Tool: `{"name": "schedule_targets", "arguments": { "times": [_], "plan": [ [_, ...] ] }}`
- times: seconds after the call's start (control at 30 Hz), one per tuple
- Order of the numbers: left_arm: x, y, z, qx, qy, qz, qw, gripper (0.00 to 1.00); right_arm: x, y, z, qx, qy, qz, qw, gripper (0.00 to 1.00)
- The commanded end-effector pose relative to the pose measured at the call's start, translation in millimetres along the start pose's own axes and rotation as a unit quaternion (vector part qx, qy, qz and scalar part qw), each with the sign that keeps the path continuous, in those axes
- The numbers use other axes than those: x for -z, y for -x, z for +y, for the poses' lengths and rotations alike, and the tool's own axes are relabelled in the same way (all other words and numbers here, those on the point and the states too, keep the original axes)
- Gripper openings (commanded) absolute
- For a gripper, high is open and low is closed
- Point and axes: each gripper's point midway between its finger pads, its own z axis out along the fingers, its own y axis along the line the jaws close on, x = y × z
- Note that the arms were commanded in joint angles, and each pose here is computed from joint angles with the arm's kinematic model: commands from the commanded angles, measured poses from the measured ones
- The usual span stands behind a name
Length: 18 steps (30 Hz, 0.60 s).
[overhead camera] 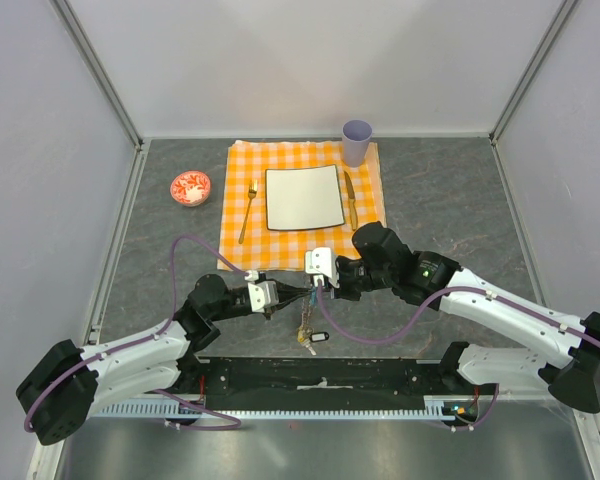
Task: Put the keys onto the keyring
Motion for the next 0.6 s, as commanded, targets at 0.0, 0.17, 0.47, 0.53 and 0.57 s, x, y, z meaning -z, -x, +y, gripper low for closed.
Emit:
{"name": "schedule_targets", "arguments": {
  "times": [0.0,0.17,0.47,0.53,0.57],
  "plan": [
    [-5.7,28.7,10.6,-0.012,0.012,-0.037,0.999,0.02,7.5,22.3,-7.9,0.013,-0.018,-0.030,0.999,0.00],
    [-5.9,27.6,9.9,-0.011,0.010,-0.035,0.999,0.02,7.8,22.8,-9.0,0.012,-0.021,-0.030,0.999,0.00],
    [-6.4,28.9,9.6,-0.011,0.008,-0.037,0.999,0.02,5.4,22.1,-7.8,0.011,-0.016,-0.029,0.999,0.00],
    [-6.2,29.9,9.4,-0.012,0.008,-0.038,0.999,0.02,5.0,22.2,-7.7,0.011,-0.015,-0.029,0.999,0.00],
    [-6.6,29.1,8.6,-0.011,0.006,-0.037,0.999,0.02,4.4,22.3,-6.8,0.012,-0.013,-0.029,0.999,0.00]
  ]
}}
